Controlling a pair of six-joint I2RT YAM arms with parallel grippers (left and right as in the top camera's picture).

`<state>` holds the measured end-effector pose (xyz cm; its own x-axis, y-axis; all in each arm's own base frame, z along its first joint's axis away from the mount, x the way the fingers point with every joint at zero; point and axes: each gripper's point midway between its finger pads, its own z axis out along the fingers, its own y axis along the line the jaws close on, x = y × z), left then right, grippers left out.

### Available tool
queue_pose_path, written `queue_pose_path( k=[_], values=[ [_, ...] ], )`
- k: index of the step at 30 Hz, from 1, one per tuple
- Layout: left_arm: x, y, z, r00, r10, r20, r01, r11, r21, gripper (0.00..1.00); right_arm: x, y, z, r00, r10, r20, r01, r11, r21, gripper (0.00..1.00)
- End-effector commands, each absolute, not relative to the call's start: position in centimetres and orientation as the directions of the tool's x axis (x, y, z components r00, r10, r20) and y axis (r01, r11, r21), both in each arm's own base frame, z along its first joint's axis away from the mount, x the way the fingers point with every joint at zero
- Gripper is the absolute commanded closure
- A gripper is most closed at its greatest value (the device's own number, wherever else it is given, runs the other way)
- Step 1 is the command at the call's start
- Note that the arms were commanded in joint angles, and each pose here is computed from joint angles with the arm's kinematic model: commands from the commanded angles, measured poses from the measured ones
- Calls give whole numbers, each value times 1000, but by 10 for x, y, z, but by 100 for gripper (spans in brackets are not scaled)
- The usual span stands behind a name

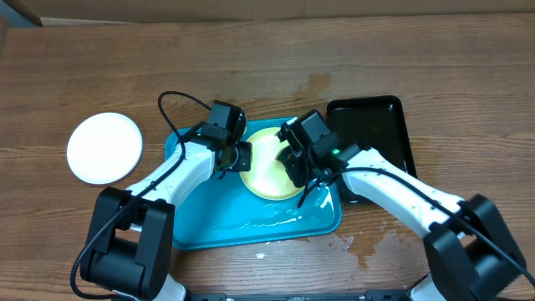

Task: Clean dirty plates on tray and stack at the side
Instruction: 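Carry the sponge over the yellow plate with the right gripper, then scrub the yellow plate with the sponge while the left gripper holds it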

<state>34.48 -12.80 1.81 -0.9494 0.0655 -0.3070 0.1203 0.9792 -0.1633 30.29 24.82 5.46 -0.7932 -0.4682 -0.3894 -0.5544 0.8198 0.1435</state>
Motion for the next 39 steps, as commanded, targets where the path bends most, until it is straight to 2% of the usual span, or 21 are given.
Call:
queue_pose_path(
  k=[1, 3, 4, 6, 10, 13, 21, 26, 33, 37, 39],
  values=[
    [342, -126, 15, -949, 89, -301, 141, 977, -158, 96, 300, 248, 45, -793, -483, -371, -561, 817, 136, 91],
    [342, -126, 15, -949, 89, -302, 141, 977, -158, 96, 298, 251, 44, -795, -484, -366, -565, 811, 154, 73],
    [342, -127, 15, -949, 89, -302, 142, 977, -158, 96, 298, 252, 44, -794, -484, -368, -567, 808, 160, 56],
    [342, -127, 15, -949, 88, -303, 141, 977, -159, 96, 299, 252, 45, -792, -484, -371, -567, 809, 154, 31],
    [341, -126, 15, -950, 89, -300, 141, 977, -158, 96, 305, 244, 44, -761, -526, -379, -594, 801, 81, 24],
    [340, -126, 14, -951, 89, -296, 141, 978, -157, 96, 306, 238, 42, -762, -531, -370, -588, 807, 53, 23],
    [341, -126, 14, -951, 89, -297, 140, 978, -157, 96, 276, 248, 33, -742, -598, -303, -640, 767, 54, 28],
    [340, -126, 14, -951, 89, -296, 141, 978, -157, 96, 271, 250, 16, -729, -628, -275, -650, 760, -12, 31],
    [340, -126, 14, -951, 89, -296, 141, 978, -157, 96, 273, 245, 9, -733, -630, -258, -643, 765, -42, 52],
    [340, -126, 14, -951, 89, -296, 141, 978, -157, 96, 273, 245, 10, -741, -620, -260, -633, 773, -41, 58],
    [340, -126, 14, -951, 89, -296, 141, 978, -157, 96, 273, 245, 10, -743, -617, -259, -630, 775, -40, 65]
  ],
)
